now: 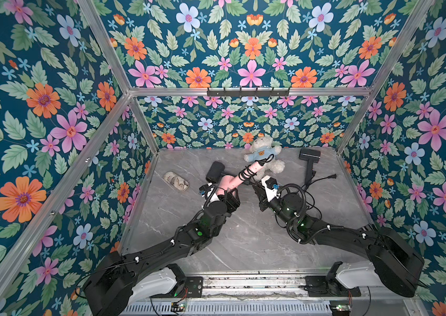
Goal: Wrap the cord around the hair dryer
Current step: Wrap the power cord around the hair dryer, then place the hair dryer at the center of the board.
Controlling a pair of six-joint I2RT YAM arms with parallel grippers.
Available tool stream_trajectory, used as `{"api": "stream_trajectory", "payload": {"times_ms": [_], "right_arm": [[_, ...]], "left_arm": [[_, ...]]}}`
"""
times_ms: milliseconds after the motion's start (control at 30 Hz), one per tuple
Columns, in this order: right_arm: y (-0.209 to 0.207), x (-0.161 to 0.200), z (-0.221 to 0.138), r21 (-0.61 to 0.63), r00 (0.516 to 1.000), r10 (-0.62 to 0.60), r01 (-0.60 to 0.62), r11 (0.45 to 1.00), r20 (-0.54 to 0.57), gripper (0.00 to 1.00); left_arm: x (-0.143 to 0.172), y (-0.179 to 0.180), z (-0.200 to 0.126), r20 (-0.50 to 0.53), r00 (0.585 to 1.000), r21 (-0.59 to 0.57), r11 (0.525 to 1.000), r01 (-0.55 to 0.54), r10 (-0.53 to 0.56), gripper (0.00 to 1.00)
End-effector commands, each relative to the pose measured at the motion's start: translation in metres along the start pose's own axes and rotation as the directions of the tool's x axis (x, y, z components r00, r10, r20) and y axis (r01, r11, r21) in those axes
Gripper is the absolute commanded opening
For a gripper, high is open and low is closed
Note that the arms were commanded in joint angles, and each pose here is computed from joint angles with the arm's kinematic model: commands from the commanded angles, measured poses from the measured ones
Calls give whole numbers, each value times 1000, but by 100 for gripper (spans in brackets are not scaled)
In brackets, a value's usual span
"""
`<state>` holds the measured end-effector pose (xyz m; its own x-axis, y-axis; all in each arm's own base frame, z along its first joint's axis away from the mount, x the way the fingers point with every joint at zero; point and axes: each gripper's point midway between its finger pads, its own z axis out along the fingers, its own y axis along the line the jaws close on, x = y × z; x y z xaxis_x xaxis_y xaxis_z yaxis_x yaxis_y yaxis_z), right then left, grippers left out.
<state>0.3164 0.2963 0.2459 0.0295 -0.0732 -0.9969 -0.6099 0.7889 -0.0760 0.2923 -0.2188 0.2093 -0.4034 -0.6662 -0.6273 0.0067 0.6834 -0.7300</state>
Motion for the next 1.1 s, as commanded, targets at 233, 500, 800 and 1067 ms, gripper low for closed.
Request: {"api": "stream_trajectory", "payload": {"times_ms": [233, 500, 800, 1067], "right_arm": [[16, 29, 13, -31, 945, -93, 87, 996, -313, 0], [38, 71, 5, -69, 682, 174, -313, 947, -711, 0], [52, 100, 15, 76, 455, 353, -523, 849, -817, 0], [60, 133, 34, 171, 369, 453, -591, 788, -811, 0]], "left_arm": [[-32, 23, -9, 180, 954, -283, 942, -182, 238, 0], [-10, 47, 0, 132, 891, -338, 865, -371, 433, 0], [18, 82, 1, 2, 816, -336, 768, -544, 579, 0], [43, 119, 3, -83, 780, -353, 713, -605, 620, 0]]}}
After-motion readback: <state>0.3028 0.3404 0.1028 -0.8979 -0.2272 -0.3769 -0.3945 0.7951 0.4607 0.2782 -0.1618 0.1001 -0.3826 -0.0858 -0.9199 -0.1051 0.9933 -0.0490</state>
